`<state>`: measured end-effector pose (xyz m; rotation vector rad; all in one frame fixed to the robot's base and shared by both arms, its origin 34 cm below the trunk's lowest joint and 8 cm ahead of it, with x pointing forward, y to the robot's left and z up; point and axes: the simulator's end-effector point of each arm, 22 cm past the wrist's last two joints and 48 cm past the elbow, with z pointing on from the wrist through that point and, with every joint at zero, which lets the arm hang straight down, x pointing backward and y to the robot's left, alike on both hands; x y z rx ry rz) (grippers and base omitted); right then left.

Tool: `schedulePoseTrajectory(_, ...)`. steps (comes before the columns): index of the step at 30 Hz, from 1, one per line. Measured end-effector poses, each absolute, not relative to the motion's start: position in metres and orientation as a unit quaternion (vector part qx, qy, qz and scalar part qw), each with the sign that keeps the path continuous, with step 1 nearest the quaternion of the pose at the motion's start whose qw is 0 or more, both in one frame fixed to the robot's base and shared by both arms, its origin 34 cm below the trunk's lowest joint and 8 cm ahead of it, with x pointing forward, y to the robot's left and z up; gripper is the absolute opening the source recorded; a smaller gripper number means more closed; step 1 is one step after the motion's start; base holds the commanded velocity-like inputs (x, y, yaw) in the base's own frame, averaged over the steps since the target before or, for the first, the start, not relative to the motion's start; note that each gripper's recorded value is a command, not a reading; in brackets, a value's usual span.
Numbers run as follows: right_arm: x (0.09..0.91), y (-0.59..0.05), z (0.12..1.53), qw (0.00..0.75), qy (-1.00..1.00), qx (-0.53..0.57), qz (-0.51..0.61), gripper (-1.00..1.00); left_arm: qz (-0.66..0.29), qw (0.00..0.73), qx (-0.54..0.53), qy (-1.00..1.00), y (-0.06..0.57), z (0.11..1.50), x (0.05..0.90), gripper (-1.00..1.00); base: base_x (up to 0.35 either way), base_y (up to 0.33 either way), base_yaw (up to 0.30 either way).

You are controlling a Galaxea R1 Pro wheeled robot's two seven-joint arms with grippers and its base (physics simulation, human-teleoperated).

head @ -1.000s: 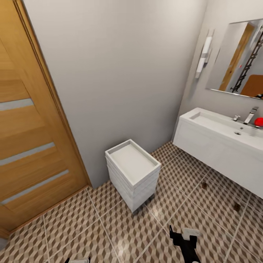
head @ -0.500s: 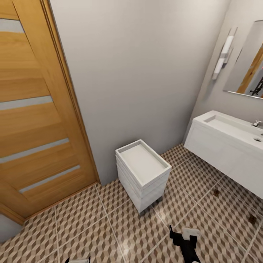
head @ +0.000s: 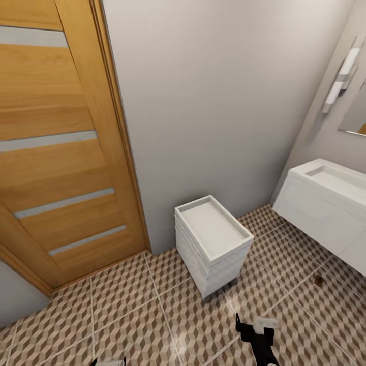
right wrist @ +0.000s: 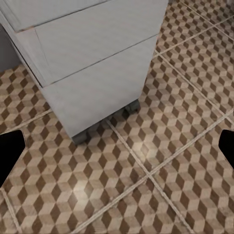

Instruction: Take the four mousetraps from the cabinet in the bathroom and place them on the bathroom floor. Make sure all four end up on the same floor surface, and ensure that at least two of them are either under or directly next to the same bathroom sink.

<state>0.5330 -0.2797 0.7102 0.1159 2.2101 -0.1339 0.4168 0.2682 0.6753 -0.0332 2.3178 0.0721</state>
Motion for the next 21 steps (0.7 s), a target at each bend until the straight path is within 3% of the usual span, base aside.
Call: schedulePoseTrajectory(21, 0.533, -0.2797, 0.7102, 0.446, 0.892, 0.047, -0.054, 1.0, 0.028, 0.4, -0.013, 0.916, 0.2678, 0.6753, 0.4168, 1.0, 0.0, 0.0, 0.212)
